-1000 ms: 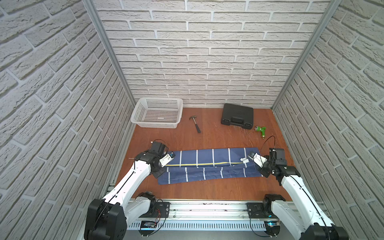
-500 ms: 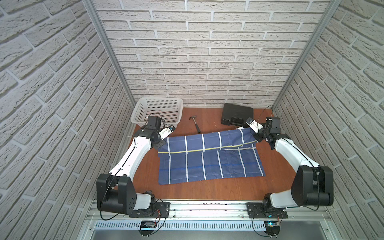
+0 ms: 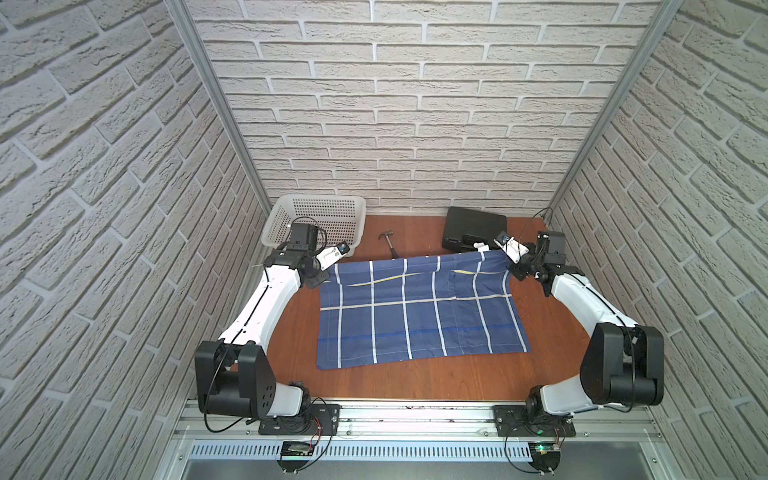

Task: Roll up the pillowcase
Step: Fold the pillowcase at the center of the board.

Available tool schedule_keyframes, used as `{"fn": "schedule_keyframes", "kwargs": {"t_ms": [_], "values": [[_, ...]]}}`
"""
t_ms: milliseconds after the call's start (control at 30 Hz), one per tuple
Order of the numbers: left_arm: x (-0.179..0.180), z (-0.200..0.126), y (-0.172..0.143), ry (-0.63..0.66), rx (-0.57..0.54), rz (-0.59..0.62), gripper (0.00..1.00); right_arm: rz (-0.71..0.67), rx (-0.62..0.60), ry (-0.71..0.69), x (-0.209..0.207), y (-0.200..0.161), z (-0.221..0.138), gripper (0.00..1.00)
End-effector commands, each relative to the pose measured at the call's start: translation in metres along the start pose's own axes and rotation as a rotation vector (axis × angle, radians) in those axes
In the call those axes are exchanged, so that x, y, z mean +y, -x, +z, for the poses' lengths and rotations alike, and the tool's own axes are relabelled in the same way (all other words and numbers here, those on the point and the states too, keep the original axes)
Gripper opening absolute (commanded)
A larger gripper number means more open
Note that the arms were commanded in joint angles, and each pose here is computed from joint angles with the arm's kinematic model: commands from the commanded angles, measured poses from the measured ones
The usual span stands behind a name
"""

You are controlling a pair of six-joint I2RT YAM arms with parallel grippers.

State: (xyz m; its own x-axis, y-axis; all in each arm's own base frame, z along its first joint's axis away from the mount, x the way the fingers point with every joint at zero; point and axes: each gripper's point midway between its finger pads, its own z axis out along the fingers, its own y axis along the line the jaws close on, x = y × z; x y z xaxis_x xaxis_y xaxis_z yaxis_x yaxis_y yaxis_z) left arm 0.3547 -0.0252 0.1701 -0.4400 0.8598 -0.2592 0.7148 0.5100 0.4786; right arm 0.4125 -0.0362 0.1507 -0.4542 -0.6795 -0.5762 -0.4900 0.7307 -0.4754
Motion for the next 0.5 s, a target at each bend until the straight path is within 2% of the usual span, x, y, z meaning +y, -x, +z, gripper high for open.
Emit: {"fn": "schedule_keyframes", "kwargs": {"t_ms": [0,167,467], "values": [[-0.038,-0.008,-0.02,-0.098,0.037,0.027,0.0,-0.031,0.013,-0.003,0.012,-0.018,-0.019,0.02],[-0.082,-0.008,-0.05,-0.183,0.107,0.041,0.0,-0.072,0.097,0.04,0.049,-0.056,-0.03,0.02],[-0.14,0.003,-0.077,-0.302,0.207,0.137,0.0,-0.169,0.225,0.069,0.105,-0.115,-0.052,0.03]]}}
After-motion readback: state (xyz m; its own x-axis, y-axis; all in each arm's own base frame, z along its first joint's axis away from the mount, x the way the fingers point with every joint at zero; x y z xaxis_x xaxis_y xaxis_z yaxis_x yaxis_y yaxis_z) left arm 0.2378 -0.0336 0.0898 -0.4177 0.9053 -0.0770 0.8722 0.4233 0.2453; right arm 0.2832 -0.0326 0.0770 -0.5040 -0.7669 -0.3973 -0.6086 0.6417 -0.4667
